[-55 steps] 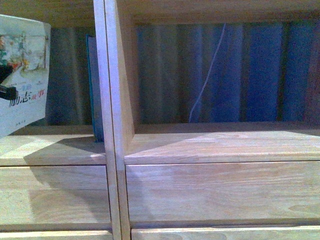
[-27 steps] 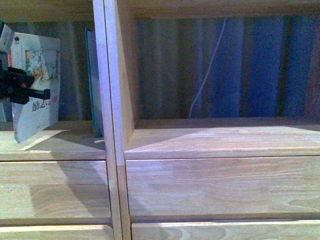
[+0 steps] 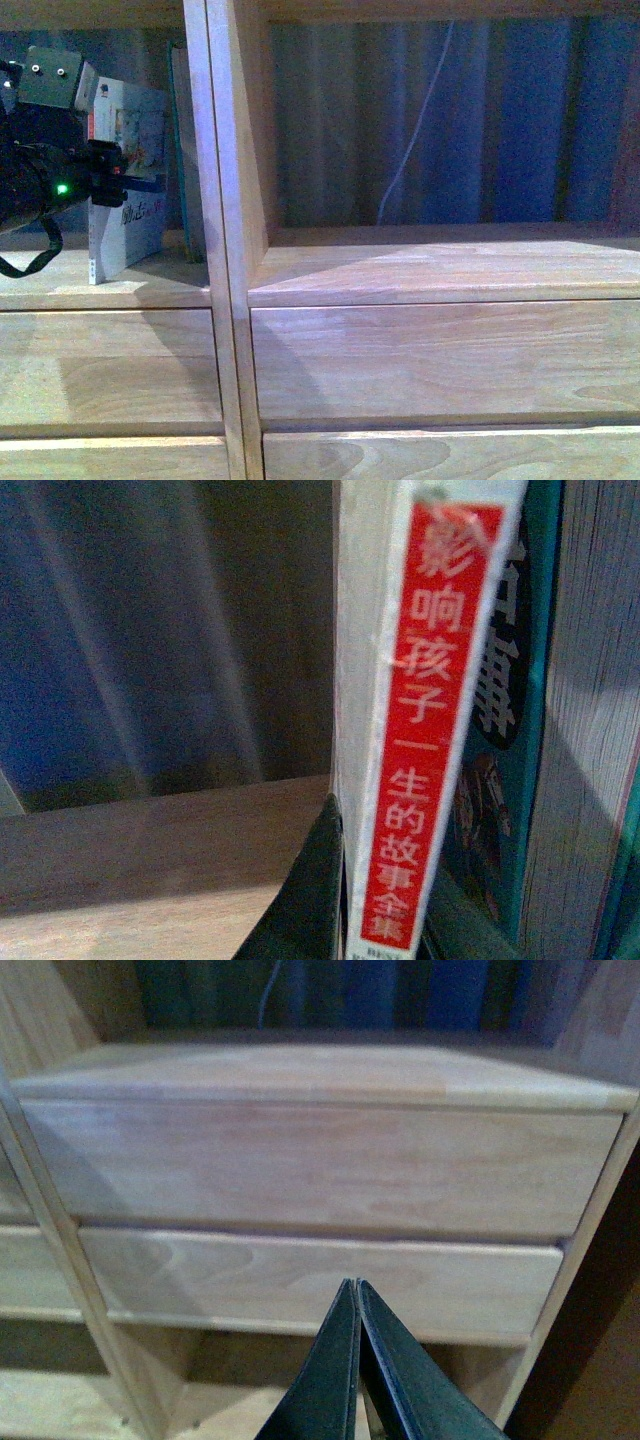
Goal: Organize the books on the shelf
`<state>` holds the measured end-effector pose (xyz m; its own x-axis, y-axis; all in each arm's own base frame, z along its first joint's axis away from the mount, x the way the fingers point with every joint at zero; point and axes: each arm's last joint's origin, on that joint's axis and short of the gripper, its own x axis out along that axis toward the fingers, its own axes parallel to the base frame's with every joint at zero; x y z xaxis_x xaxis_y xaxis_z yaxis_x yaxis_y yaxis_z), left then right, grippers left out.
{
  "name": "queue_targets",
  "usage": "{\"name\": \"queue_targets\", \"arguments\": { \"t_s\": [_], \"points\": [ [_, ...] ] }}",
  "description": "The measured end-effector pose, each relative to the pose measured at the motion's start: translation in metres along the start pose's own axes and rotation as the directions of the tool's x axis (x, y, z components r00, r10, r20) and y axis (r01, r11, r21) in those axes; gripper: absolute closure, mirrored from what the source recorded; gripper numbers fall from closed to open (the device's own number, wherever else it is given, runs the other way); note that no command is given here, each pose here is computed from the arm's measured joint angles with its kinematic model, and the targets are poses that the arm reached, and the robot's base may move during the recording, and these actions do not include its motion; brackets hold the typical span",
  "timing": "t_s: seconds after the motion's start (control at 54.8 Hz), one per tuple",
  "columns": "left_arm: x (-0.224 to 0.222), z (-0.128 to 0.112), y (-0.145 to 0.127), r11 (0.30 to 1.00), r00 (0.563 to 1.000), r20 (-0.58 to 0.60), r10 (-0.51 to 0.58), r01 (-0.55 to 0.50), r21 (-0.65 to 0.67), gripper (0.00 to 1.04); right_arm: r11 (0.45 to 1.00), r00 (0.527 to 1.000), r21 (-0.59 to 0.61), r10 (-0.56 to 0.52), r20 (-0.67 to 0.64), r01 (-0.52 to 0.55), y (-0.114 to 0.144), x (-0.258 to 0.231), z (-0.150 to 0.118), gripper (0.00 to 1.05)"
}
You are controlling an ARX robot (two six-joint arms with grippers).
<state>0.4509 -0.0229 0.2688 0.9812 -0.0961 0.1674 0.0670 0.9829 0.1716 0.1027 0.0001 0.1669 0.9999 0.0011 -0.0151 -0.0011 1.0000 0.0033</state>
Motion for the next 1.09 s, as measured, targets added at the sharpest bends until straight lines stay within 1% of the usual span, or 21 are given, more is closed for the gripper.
{"name": "queue_targets", "arguments": {
  "t_s": [0.128,0.365,0.456,0.511,0.529,0.547,0.602,0.638,0.657,0.711,0.784,0.802,0.857,0.912,0.948,1.094],
  "points": [
    [0.002,0.000,-0.001,1.000,1.000,-0.002,0.012,-0.012,-0.001,0.98,1.000,1.000,0.000,0.000,0.025,0.000,0.000,-0.005,0.001,1.02],
    [0.007,0.002,-0.004,1.000,1.000,-0.008,0.015,-0.015,0.009,0.98,1.000,1.000,0.000,0.000,0.024,0.000,0.000,-0.005,0.001,1.02],
    [0.032,-0.005,-0.007,1.000,1.000,-0.005,0.024,-0.024,0.010,0.82,1.000,1.000,0.000,0.000,0.024,0.000,0.000,-0.005,0.001,1.02],
    [0.049,-0.007,-0.008,1.000,1.000,0.008,0.024,-0.024,0.011,0.75,1.000,1.000,0.000,0.001,0.024,-0.001,0.000,-0.005,0.001,1.02],
    [0.056,-0.009,-0.009,1.000,0.999,0.022,0.027,-0.028,0.013,0.71,1.000,1.000,0.000,0.001,0.024,-0.001,0.000,-0.005,0.001,1.02],
    [0.057,-0.011,-0.009,1.000,0.999,0.023,0.027,-0.028,0.013,0.69,1.000,1.000,0.000,0.001,0.024,-0.001,0.000,-0.005,0.001,1.02],
    [0.054,-0.022,-0.012,1.000,1.000,-0.010,0.021,-0.021,0.012,0.61,1.000,1.000,0.000,-0.001,0.024,0.001,0.000,-0.005,0.001,1.02],
    [0.050,-0.028,-0.014,1.000,0.999,-0.032,0.017,-0.017,0.013,0.58,1.000,1.000,0.000,0.000,0.024,0.000,0.000,-0.005,0.001,1.02],
    [0.043,-0.032,-0.015,1.000,0.998,-0.058,0.010,-0.009,0.013,0.53,1.000,1.000,0.000,-0.001,0.024,0.001,0.000,-0.005,0.001,1.02],
    [0.030,-0.034,-0.016,1.000,0.996,-0.092,0.000,0.001,0.013,0.46,1.000,1.000,0.000,-0.001,0.024,0.001,0.000,-0.005,0.001,1.02],
    [0.020,-0.027,-0.014,1.000,0.995,-0.095,-0.002,0.004,0.014,0.36,1.000,1.000,0.000,-0.001,0.024,0.001,0.000,-0.005,0.001,1.02],
    [0.018,-0.020,-0.012,1.000,0.997,-0.080,0.002,-0.001,0.017,0.30,1.000,1.000,0.000,0.000,0.024,0.000,0.000,-0.006,0.001,1.02],
    [0.015,-0.006,-0.006,1.000,0.999,-0.046,0.016,-0.015,0.020,0.20,1.000,1.000,0.000,0.001,0.024,-0.001,0.000,-0.006,0.001,1.02],
    [0.013,0.001,-0.004,1.000,0.999,-0.030,0.021,-0.020,0.021,0.13,1.000,1.000,0.000,0.000,0.024,0.000,0.000,-0.006,0.001,1.02],
    [0.011,0.004,-0.003,1.000,1.000,-0.022,0.018,-0.018,0.021,0.07,1.000,1.000,0.000,0.000,0.024,0.000,0.000,-0.006,0.001,1.02],
    [0.004,0.000,-0.008,1.000,0.999,-0.041,-0.006,0.007,0.011,0.08,1.000,1.000,0.000,0.000,0.024,0.000,0.000,-0.006,0.001,1.02]
  ]
}}
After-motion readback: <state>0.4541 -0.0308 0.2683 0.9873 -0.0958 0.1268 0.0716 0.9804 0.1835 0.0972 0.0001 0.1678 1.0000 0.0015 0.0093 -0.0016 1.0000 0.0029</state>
